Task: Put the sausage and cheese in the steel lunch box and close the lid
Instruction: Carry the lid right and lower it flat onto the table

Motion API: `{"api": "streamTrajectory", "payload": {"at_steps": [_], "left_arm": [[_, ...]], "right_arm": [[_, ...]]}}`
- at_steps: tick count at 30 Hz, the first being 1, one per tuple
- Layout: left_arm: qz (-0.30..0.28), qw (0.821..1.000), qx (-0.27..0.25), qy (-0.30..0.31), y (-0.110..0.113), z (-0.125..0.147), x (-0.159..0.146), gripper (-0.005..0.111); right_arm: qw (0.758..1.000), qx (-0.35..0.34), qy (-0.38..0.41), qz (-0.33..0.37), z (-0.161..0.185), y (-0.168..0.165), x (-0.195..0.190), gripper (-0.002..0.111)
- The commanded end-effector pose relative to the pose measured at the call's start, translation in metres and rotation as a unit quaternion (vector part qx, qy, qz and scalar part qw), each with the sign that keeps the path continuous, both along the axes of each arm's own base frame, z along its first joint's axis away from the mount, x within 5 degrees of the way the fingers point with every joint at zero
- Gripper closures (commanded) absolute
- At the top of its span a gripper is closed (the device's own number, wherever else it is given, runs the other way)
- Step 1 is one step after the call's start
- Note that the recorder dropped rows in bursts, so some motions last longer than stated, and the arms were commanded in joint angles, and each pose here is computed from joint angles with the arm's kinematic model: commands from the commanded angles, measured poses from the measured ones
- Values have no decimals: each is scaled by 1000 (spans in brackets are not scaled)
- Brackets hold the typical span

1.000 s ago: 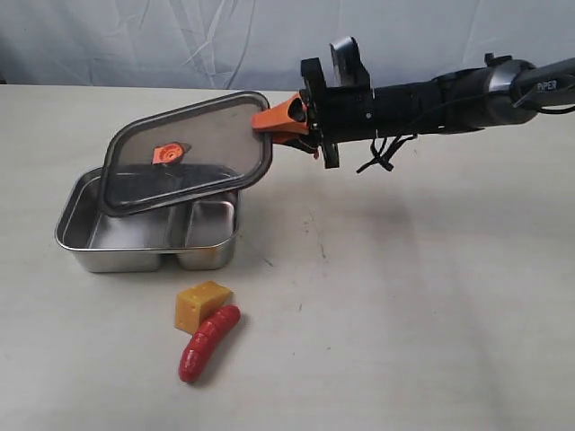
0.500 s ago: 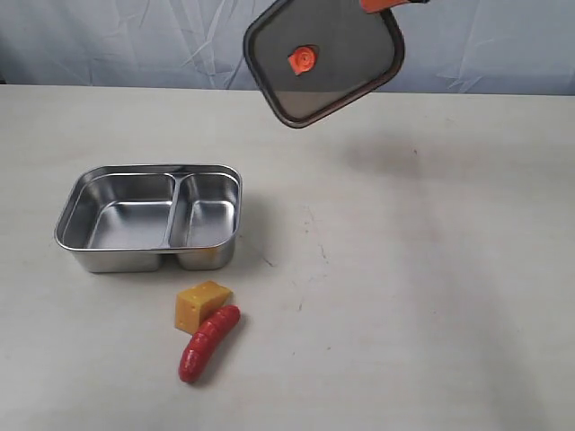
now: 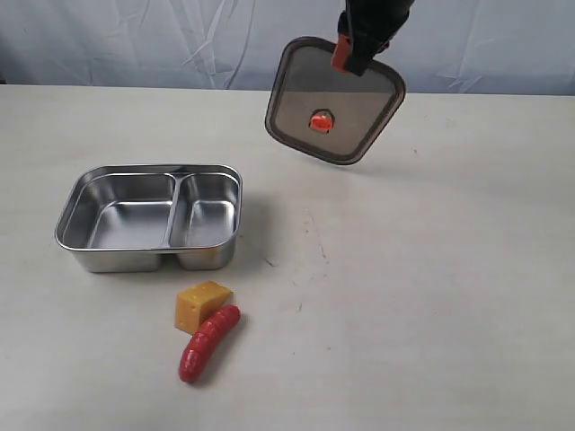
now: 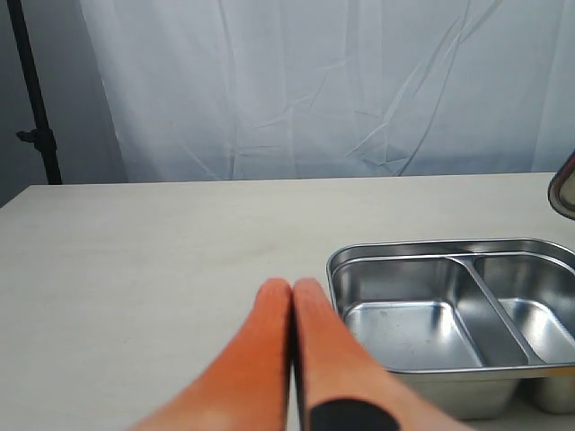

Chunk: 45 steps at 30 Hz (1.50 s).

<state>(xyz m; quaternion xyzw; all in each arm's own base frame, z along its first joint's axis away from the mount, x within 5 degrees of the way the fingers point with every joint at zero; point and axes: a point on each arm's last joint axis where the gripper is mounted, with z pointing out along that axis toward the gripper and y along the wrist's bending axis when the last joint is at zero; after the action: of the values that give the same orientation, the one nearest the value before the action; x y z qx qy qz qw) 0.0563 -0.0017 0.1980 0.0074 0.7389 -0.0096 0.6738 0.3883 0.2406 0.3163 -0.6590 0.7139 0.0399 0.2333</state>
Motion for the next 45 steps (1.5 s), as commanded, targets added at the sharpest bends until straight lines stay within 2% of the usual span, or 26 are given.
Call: {"api": "streamTrajectory", "payload": {"at_steps": [1, 4, 6, 14, 18, 25, 34, 37, 41, 43, 45], "left_arm": [[-3, 1000, -2, -4, 0, 0, 0, 107], [-3, 1000, -2, -4, 0, 0, 0, 107], [-3, 1000, -2, -4, 0, 0, 0, 107], [-3, 1000, -2, -4, 0, 0, 0, 107], [-3, 1000, -2, -4, 0, 0, 0, 107], [-3, 1000, -2, -4, 0, 0, 0, 107], [-3, 1000, -2, -4, 0, 0, 0, 107], [-3, 1000, -2, -4, 0, 0, 0, 107], [-3, 1000, -2, -4, 0, 0, 0, 107], [-3, 1000, -2, -4, 0, 0, 0, 107], [-3, 1000, -2, -4, 0, 0, 0, 107]], "right_arm": [[999, -40, -2, 20, -13, 10, -8, 109], [994, -105, 13, 30, -40, 11, -16, 109], [991, -118, 45, 37, -59, 12, -24, 109], [980, -63, 187, 35, -104, 20, -55, 109], [970, -71, 226, 49, -122, 27, -74, 109], [959, -98, 257, 76, -141, 37, -102, 109], [947, -71, 306, 69, -150, 45, -117, 108], [946, -67, 308, 68, -150, 45, -117, 93], [946, -66, 309, 68, -150, 46, -118, 62], [946, -65, 309, 68, -150, 46, -118, 56], [948, -63, 306, 69, -146, 46, -118, 56]]}}
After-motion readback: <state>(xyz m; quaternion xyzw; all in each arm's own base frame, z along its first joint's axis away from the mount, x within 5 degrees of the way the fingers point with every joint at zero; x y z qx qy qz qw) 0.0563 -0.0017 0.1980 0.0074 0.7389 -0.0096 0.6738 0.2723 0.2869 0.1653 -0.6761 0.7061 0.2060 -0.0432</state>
